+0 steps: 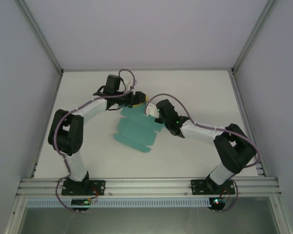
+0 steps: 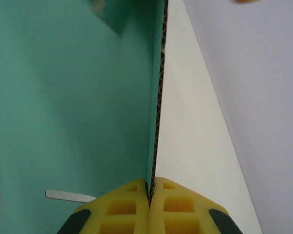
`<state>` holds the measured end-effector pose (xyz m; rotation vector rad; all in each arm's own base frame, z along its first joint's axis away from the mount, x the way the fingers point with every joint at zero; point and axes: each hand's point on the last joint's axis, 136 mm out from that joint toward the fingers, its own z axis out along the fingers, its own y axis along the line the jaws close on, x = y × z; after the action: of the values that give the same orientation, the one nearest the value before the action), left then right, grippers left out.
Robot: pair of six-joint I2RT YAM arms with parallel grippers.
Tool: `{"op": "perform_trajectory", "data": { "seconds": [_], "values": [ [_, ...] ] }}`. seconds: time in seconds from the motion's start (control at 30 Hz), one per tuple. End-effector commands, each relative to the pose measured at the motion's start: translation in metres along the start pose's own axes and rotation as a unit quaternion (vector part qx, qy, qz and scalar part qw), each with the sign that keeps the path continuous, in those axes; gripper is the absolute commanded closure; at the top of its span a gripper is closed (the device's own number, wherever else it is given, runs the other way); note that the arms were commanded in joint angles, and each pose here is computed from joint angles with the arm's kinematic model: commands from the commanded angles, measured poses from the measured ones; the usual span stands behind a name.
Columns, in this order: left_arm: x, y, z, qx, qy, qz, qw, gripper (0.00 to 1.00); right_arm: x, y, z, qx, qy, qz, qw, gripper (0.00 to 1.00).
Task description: Assemble paper box
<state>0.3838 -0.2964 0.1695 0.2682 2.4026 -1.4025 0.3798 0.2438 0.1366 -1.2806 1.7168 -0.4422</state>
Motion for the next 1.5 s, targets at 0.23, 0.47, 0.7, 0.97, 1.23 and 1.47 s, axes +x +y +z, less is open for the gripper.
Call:
{"op": "perform_trajectory", "data": {
  "seconds": [0.23, 0.47, 0.7, 0.97, 1.23, 1.47],
  "values": [
    [0.037, 0.102, -0.111, -0.263, -0.101, -0.009, 0.96, 0.0, 0.036, -0.012, -0.019, -0.024, 0.019, 0.06, 0.998, 1.0],
    [0.048, 0.145, -0.12, -0.301, -0.101, -0.035, 0.948, 0.0, 0.034, -0.006, -0.025, -0.054, 0.004, 0.081, 0.995, 1.0],
    [0.035, 0.129, -0.084, -0.215, -0.084, 0.008, 0.973, 0.0, 0.029, -0.016, -0.024, -0.048, -0.005, 0.116, 0.992, 1.0],
    [0.041, 0.085, -0.053, -0.081, -0.068, 0.05, 0.993, 0.0, 0.021, -0.016, -0.022, -0.059, -0.027, 0.148, 0.987, 1.0],
    [0.044, 0.079, -0.02, -0.056, -0.031, 0.055, 0.996, 0.13, 0.007, -0.01, -0.018, -0.059, -0.059, 0.168, 0.982, 1.0],
    [0.044, 0.081, -0.015, -0.043, -0.034, 0.04, 0.998, 0.67, 0.005, -0.007, -0.018, -0.061, -0.062, 0.169, 0.982, 1.0]
  ]
}}
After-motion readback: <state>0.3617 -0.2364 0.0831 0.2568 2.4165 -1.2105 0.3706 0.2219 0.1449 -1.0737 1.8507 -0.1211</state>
